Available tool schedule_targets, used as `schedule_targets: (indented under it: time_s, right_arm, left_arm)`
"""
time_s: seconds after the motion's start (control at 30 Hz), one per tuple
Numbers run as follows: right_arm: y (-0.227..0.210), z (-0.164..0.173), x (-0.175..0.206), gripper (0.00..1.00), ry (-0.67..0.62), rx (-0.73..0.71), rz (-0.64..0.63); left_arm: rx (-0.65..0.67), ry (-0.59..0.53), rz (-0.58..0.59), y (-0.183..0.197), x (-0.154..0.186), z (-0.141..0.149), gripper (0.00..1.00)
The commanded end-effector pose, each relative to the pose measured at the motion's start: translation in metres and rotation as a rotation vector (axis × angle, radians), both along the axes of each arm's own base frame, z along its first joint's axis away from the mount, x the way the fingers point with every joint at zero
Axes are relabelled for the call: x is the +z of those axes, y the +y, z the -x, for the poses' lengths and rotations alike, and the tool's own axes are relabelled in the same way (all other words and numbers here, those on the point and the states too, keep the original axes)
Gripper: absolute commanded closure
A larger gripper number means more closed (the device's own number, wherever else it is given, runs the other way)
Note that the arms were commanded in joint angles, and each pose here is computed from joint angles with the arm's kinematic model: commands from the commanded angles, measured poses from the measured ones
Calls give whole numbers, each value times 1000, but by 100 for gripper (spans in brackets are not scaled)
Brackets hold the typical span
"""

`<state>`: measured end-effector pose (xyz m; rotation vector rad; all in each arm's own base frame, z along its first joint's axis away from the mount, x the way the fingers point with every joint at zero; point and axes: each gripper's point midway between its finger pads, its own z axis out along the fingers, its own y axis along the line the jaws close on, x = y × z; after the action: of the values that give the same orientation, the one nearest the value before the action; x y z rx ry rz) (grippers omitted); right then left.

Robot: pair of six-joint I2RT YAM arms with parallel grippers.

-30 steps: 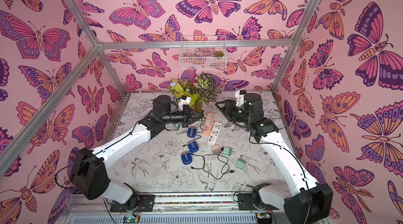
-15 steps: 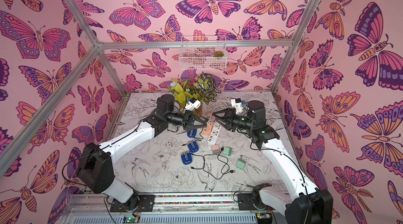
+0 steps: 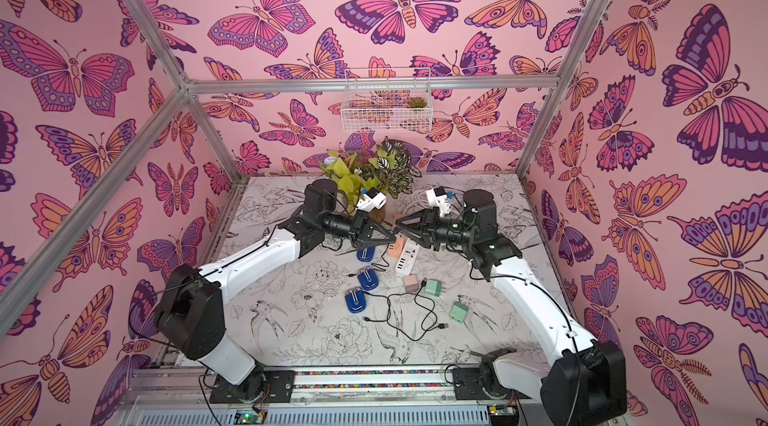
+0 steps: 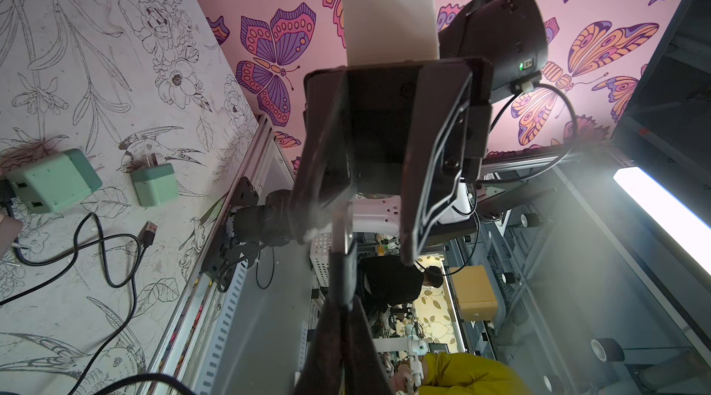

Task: Charge the electric shaver
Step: Pick up the charging cable from the center of the board.

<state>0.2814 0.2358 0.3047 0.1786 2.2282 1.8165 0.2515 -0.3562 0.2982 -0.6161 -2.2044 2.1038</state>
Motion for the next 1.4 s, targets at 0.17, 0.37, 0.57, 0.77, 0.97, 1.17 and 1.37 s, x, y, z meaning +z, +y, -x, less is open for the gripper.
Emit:
schedule_targets:
  time_s: [0.17, 0.37, 0.57, 0.77, 0.97, 1.17, 1.37]
  right_arm:
    - [1, -2, -5, 83, -16, 2, 42]
    - [-2, -4, -6, 100, -21, -28, 51]
    - [-11, -12, -10, 100, -6, -127, 68]
    - [-33, -49, -19, 100, 54, -418, 16]
    - [-32, -85, -7, 100, 103, -589, -110]
    - [-18, -79, -9, 100, 176, -603, -119]
    - [-11, -68, -17, 100, 232, -579, -109]
  left_arm:
    - [-16, -26, 22, 0, 6, -4, 100]
    - [-2, -33, 17, 0, 6, -6, 100]
    - [448, -126, -155, 21, 3, -58, 57]
    - [932, 23, -109, 57, 31, -85, 39]
    - [919, 328, -29, 24, 34, -75, 39]
    - [945, 471, -69, 12, 5, -73, 42]
    - [932, 415, -62, 0, 7, -89, 49]
